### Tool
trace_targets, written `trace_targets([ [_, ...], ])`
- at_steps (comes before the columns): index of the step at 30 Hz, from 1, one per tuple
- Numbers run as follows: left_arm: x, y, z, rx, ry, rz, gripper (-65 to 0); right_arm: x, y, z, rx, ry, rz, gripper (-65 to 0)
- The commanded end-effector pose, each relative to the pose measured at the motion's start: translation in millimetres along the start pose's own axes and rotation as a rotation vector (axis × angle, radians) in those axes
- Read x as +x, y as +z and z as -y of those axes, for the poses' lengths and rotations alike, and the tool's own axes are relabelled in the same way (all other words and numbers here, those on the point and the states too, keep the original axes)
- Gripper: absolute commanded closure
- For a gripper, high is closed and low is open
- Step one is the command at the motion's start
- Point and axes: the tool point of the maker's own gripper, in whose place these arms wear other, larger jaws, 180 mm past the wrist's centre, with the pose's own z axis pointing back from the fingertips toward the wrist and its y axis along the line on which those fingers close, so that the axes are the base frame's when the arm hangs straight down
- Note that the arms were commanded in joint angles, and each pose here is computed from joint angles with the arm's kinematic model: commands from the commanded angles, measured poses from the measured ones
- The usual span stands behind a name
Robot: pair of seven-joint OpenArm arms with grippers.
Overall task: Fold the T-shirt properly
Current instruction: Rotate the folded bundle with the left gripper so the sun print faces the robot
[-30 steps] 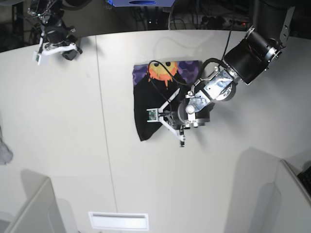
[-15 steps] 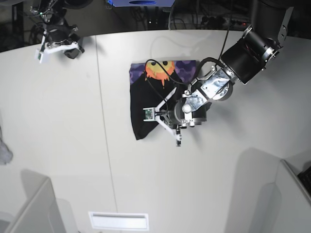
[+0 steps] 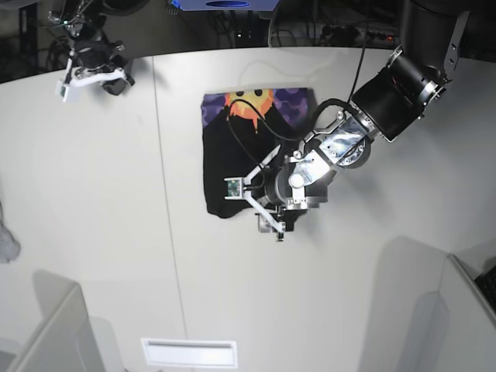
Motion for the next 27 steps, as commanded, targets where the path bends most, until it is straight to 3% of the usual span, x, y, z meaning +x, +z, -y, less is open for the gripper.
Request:
trace_targets([
  [1, 10, 8, -13, 0.023, -0.019, 0.027, -54.6, 8, 3, -4, 0.015, 0.015, 0.027, 0.0],
  [5, 21, 18, -28, 0.063, -0.038, 0.053, -61.2, 8, 3, -4, 0.015, 0.015, 0.027, 0.0],
  [9, 30, 32, -45, 0.115, -0.038, 0.086, -61.1, 8, 3, -4, 0.015, 0.017, 0.028, 0.0],
  [21, 27, 118, -123, 0.409, 0.154, 0.247, -60.2, 20, 4, -9, 0.031, 0.052, 0.047, 0.0],
  [22, 21, 126, -123, 0.432, 0.191, 0.261, -57.8, 24, 5, -15, 0.053, 0.089, 0.051, 0.0],
  [24, 5, 140, -122, 0.478, 0.267, 0.278, -45.4, 29, 8, -32, 0.119, 0.178, 0.055, 0.0],
  [25, -3, 144, -120, 0.492, 0.295, 0.279, -37.7, 31, 10, -38, 0.141, 0.212, 0.057, 0.0],
  [27, -18, 150, -112, 0.514, 0.351, 0.274, -15.6, 35, 14, -45, 0.162, 0.256, 0.062, 0.0],
])
